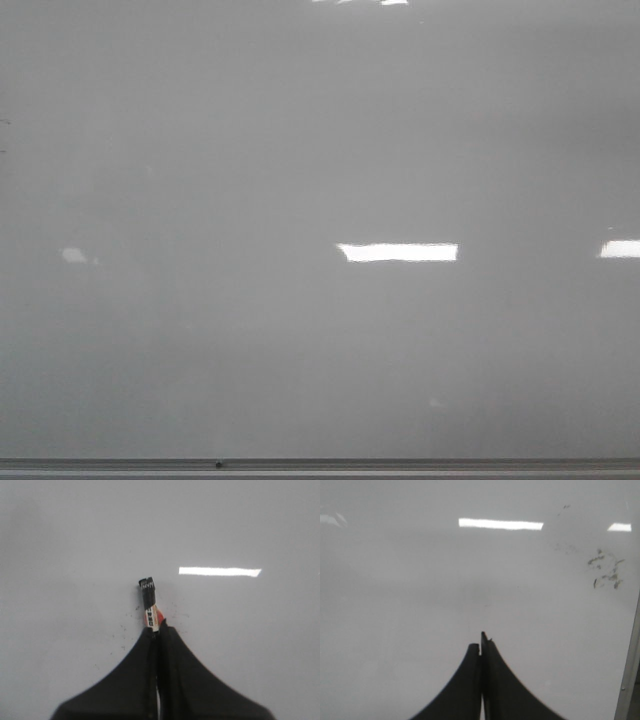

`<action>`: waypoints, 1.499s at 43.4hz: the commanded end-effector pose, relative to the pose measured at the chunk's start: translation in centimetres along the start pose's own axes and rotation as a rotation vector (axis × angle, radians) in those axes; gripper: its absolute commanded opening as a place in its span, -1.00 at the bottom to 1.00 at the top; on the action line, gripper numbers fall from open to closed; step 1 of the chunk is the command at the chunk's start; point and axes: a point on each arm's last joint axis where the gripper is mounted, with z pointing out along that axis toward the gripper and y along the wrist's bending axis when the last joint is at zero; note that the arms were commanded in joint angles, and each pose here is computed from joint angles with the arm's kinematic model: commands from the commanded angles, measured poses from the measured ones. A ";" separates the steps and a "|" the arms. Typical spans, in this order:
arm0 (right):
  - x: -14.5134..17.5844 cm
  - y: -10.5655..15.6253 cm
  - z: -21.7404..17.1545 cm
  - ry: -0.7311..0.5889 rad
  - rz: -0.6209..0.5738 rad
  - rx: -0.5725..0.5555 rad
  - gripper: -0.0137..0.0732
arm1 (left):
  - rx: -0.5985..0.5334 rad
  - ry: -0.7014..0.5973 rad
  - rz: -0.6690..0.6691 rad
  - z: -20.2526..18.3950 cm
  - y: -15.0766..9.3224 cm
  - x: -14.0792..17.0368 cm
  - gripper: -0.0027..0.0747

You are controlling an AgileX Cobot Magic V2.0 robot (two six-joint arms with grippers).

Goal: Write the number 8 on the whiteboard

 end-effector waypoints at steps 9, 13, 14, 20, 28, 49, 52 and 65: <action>-0.2 0.0 4.0 0.085 -0.010 0.003 -0.93 | 0.005 0.044 -0.021 2.7 -0.1 0.2 -0.99; 0.3 0.3 5.2 0.139 -0.050 -0.018 -0.93 | 0.003 0.083 -0.021 3.4 -0.1 0.5 -0.98; 0.4 0.5 5.4 0.147 -0.067 -0.030 -0.93 | 0.003 0.095 -0.021 3.6 0.0 0.6 -0.98; 0.5 1.5 5.8 0.160 -0.100 -0.086 -0.80 | 0.003 0.164 0.038 4.9 0.0 1.1 -0.81; 0.4 1.8 6.1 0.149 -0.106 -0.100 0.00 | 0.003 0.239 0.044 7.0 0.0 1.3 0.03; 0.2 1.8 6.1 0.130 -0.103 -0.100 0.68 | 0.007 0.404 0.004 14.4 -0.2 0.0 0.36; 0.2 1.8 6.1 0.130 -0.103 -0.100 0.68 | 0.008 0.429 -0.001 15.7 -0.2 0.2 0.36; 0.2 1.8 6.1 0.130 -0.103 -0.100 0.68 | 0.006 0.479 -0.030 20.6 -0.2 1.7 0.36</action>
